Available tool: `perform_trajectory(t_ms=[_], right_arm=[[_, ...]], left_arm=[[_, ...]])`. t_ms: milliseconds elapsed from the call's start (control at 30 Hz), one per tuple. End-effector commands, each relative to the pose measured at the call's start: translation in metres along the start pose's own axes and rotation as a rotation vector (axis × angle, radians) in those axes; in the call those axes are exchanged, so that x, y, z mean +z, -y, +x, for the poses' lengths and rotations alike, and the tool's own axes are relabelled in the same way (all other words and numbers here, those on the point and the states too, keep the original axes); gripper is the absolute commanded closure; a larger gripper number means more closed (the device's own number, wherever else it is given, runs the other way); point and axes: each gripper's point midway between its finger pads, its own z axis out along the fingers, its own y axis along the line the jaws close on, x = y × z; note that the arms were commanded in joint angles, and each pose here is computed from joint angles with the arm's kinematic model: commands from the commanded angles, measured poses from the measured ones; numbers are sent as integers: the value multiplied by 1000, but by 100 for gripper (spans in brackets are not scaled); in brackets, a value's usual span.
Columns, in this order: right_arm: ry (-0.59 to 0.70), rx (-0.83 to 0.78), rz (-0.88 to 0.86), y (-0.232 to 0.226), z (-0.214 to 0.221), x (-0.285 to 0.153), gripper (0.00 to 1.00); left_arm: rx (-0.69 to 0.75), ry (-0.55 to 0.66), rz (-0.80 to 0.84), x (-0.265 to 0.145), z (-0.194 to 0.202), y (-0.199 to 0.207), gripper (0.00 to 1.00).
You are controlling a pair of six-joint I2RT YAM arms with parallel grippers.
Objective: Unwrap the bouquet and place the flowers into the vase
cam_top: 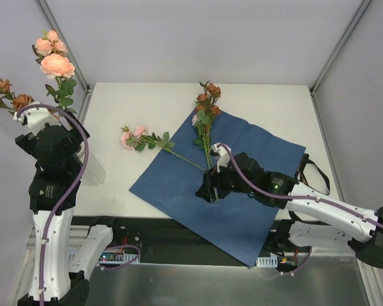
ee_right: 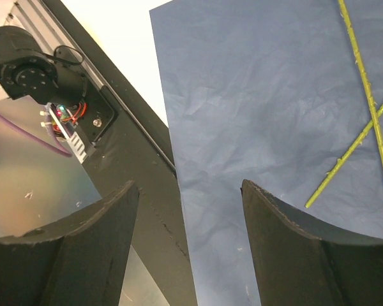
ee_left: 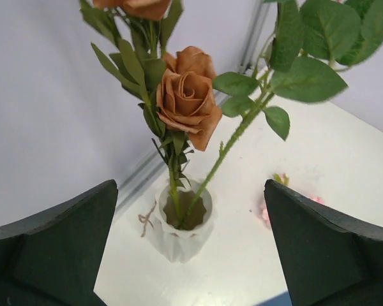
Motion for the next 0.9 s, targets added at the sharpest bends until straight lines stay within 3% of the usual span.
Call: perform_trajectory(t_ms=[0, 200, 467, 567, 700, 867], right_arm=[[-21, -18, 33, 6, 0, 2, 32], [-77, -51, 166, 35, 6, 7, 31], [-182, -62, 327, 89, 10, 22, 31], [-241, -66, 395, 111, 11, 30, 35], [-320, -151, 404, 128, 6, 51, 49], [-389, -290, 359, 138, -2, 90, 53]], left_arm=[[-122, -47, 177, -32, 1, 14, 2], [-160, -104, 356, -66, 8, 28, 3], [-257, -204, 720, -124, 16, 69, 4], [-285, -283, 856, -145, 26, 86, 5], [-296, -405, 1015, -168, 43, 106, 8], [-318, -535, 1098, -177, 74, 118, 11]])
